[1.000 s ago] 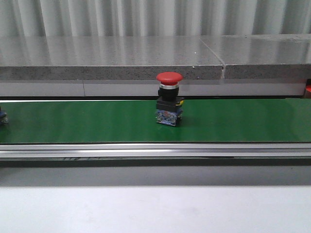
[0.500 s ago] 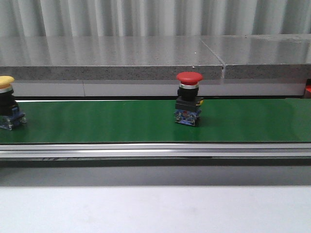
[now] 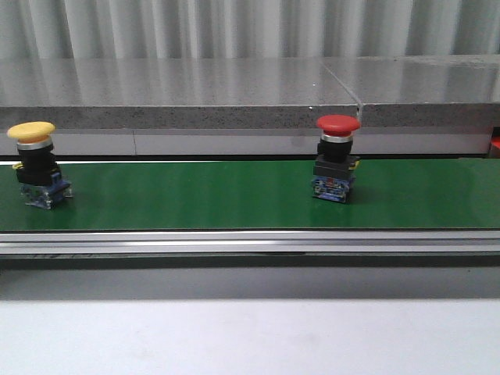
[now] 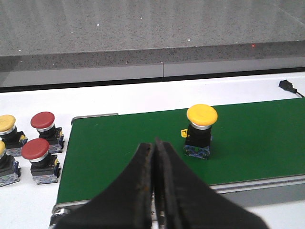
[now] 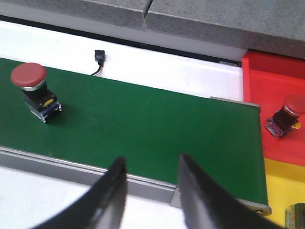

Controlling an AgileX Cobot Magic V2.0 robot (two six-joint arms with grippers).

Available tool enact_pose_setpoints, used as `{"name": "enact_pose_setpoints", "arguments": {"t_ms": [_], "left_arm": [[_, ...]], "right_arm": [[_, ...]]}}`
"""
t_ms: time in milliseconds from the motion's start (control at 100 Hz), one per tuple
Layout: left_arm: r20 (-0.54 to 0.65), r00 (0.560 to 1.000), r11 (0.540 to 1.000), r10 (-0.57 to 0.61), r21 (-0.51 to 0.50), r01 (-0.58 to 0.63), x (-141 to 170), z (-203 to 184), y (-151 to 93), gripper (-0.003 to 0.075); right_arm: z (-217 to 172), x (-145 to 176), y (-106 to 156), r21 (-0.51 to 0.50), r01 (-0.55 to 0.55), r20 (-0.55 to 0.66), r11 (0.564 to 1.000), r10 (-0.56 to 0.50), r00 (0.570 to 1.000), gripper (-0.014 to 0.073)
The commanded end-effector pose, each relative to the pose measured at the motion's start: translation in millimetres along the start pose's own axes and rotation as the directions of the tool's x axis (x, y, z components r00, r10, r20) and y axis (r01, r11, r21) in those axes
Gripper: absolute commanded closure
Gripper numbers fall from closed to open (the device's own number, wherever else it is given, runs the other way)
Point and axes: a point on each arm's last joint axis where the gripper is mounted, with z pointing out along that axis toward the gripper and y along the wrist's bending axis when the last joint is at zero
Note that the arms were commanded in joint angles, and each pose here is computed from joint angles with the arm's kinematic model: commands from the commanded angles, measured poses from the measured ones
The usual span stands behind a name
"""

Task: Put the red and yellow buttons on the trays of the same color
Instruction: 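Move the right gripper to the red button at the belt's end and grasp it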

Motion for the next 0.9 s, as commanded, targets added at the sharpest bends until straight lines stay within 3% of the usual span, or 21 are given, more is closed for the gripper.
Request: {"name": "enact_pose_setpoints", "arguments": {"t_ms": [0,60,110,230,520,890], "left_arm": [[0.103,0.995,1.000,-0.011,0.008,0.010,-15.5,-2.9,-1.0,0.0740],[0.103,0.995,1.000,-0.011,0.008,0.010,-15.5,-2.9,-1.0,0.0740],[0.103,0.995,1.000,-0.011,0.008,0.010,-15.5,-2.9,-1.0,0.0740],[0.103,0.995,1.000,-0.011,0.008,0.010,-15.5,-2.9,-1.0,0.0740],[0.103,0.995,1.000,-0.011,0.008,0.010,-15.5,-2.9,-1.0,0.0740],[0.103,0.995,1.000,-0.011,0.008,0.010,-15.5,-2.9,-1.0,0.0740]], "right_arm": [[-4.4,-13.0,-0.7,0.008,0.005,0.087,1.000,-0.006,0.996,0.0068],[-4.5,-13.4,-0.7,0.009,0.005,0.093,1.000,-0.006,0.996,-0.0036],[-4.0,-13.8,-0.8,0.010,0.005,0.094,1.000,-0.005,0.996,-0.0069],[2.0,-16.5,-1.1,0.007,0.004,0.059,1.000,-0.004,0.998,-0.0069],[48.5,-29.1,-0.5,-0.037,0.044,-0.155,0.998,-0.050,0.987,-0.0069],[120.5,-40.7,28.8,-0.175,0.088,-0.324,0.981,-0.142,0.935,-0.0069]]}}
